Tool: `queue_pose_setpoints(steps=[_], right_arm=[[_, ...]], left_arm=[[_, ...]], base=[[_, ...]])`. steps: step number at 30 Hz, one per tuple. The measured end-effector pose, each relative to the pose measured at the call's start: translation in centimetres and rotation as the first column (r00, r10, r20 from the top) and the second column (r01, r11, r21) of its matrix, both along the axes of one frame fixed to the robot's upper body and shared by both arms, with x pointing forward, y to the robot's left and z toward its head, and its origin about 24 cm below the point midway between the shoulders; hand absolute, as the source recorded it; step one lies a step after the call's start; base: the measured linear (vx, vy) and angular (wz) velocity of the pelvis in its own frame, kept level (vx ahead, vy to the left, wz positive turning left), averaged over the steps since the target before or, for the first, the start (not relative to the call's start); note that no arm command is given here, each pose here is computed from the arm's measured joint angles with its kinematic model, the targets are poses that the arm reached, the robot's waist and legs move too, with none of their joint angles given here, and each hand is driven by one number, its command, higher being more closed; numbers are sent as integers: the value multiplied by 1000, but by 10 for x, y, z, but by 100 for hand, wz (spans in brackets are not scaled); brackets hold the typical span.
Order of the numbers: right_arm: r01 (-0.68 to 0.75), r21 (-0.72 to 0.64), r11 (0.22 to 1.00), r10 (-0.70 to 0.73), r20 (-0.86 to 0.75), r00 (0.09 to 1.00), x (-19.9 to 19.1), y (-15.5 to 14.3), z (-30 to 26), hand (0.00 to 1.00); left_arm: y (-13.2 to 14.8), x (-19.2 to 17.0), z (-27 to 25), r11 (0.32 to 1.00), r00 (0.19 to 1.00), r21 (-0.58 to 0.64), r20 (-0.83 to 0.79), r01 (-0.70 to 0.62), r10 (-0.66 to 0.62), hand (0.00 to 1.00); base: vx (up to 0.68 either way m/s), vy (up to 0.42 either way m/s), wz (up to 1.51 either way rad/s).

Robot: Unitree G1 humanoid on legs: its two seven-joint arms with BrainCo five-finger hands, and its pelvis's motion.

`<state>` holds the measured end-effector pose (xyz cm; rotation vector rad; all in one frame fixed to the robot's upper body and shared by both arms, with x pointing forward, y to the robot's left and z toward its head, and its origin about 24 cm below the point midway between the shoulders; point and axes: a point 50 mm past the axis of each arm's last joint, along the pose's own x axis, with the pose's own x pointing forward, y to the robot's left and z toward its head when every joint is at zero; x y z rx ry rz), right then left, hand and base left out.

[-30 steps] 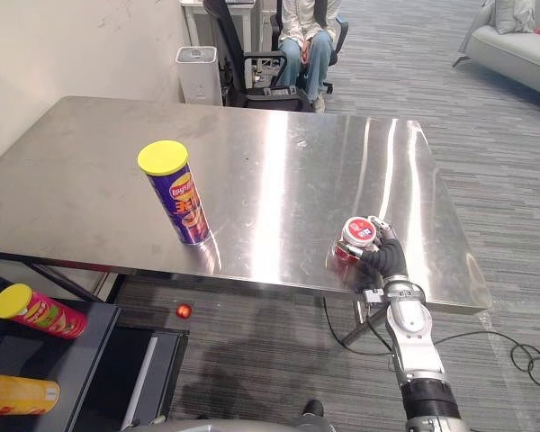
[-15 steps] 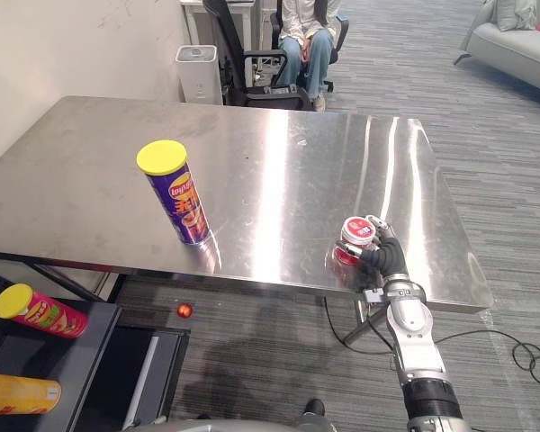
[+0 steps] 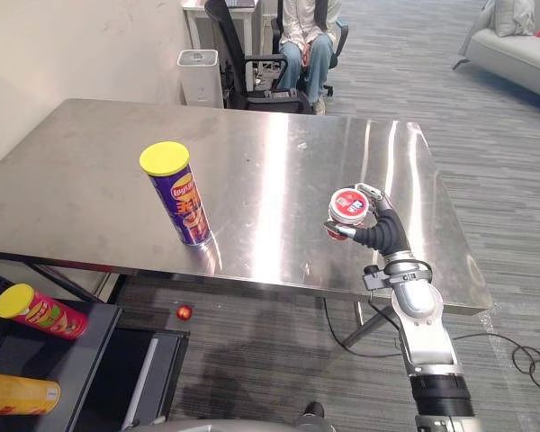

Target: Put the gum and the chips on the shelf.

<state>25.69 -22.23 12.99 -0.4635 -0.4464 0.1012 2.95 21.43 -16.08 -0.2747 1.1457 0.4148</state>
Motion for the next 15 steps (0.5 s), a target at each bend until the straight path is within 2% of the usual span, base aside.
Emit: queue_pose_setpoints(steps=[3,9,15], right_arm=[[-82,-7,997,82,2,997,-2,10,5,100],[-154,-25,988,154,-13,988,-3,21,6,100],[-171,-11,985,171,-25,985,-3,23,5,100]], left_arm=[[2,-3,0,1000,1000,5,-2,-21,21,0],[3,-5,0,999,999,9,-6,-32,32,0],[4,-5,0,999,999,12,-15,-39,39,0]], base=[[0,0,0],[-11,-3,5],[-3,-3,14]])
